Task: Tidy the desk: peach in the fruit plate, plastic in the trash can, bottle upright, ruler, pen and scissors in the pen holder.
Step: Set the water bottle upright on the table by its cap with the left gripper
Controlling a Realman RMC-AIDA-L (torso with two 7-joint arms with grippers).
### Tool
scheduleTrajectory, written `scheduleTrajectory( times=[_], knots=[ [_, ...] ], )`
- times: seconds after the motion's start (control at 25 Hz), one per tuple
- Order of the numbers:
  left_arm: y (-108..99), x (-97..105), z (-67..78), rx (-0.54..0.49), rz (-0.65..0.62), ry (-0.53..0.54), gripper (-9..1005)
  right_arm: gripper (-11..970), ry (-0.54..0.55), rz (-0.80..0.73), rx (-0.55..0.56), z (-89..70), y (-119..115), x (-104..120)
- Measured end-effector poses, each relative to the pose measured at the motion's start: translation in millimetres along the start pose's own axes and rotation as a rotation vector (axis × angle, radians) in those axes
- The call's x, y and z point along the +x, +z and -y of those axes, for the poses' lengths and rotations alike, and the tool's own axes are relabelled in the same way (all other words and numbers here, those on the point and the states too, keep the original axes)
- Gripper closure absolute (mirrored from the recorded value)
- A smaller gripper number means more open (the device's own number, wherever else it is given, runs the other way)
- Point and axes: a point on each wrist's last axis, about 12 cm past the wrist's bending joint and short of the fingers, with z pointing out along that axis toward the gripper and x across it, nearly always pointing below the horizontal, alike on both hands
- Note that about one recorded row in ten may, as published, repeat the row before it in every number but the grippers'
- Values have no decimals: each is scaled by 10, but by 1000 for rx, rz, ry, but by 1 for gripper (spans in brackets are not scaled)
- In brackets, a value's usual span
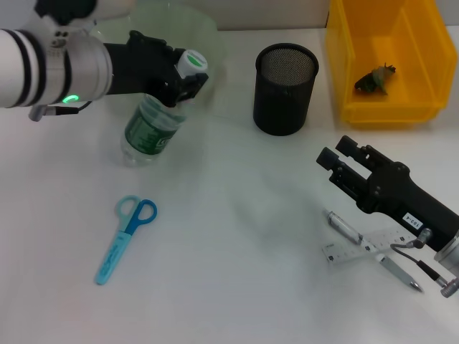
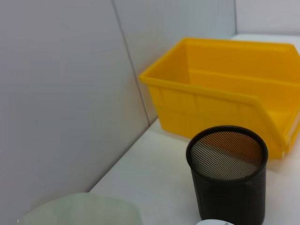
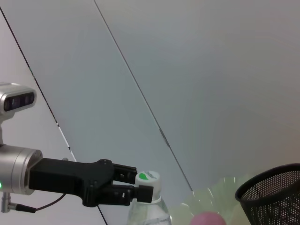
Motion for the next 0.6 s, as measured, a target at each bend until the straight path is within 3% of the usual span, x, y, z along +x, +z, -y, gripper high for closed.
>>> scheduleTrajectory(
  times=[0.6],
  knots=[
    [-168,66,-117,9,82,-118,552,385,-1,-18,6,36,76,-14]
  ],
)
